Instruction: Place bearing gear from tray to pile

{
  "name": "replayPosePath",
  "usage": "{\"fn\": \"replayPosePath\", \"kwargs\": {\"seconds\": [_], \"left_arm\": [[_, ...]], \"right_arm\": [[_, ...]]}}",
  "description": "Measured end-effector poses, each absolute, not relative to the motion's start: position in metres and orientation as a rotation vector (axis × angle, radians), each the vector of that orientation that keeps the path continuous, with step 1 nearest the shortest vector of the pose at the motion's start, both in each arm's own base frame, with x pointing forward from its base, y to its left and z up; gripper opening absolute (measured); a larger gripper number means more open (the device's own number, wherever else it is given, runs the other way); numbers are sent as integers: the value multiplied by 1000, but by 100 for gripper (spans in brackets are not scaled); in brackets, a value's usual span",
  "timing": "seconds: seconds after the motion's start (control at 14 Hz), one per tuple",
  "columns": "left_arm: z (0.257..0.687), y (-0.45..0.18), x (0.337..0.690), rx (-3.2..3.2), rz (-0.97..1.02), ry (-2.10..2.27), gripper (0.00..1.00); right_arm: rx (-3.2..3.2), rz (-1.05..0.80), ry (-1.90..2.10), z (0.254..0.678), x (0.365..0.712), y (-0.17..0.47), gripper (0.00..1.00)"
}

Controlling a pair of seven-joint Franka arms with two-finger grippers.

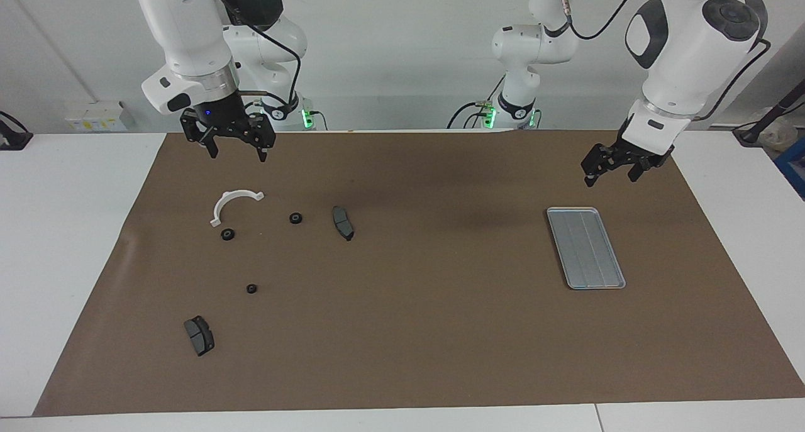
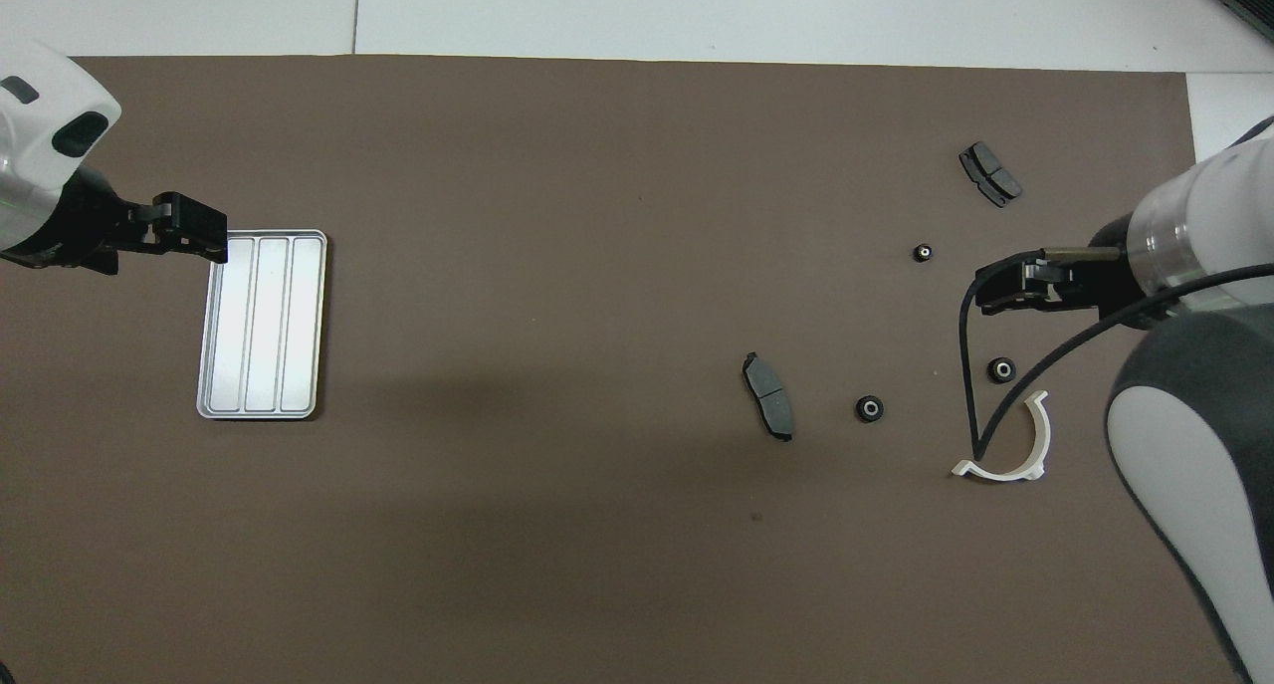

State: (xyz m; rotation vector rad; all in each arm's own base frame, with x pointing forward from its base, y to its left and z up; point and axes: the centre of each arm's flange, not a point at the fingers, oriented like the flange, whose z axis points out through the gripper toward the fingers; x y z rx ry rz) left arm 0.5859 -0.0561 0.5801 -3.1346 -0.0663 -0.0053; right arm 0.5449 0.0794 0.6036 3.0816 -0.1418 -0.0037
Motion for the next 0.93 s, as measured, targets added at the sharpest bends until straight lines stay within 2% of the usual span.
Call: {"fn": "replayPosePath", "kwargs": {"seconds": [0.93], "left_arm": [[579, -55, 588, -3137, -29, -8, 100]], "right_arm": [[3127, -52, -150, 594, 545, 71, 100]]}}
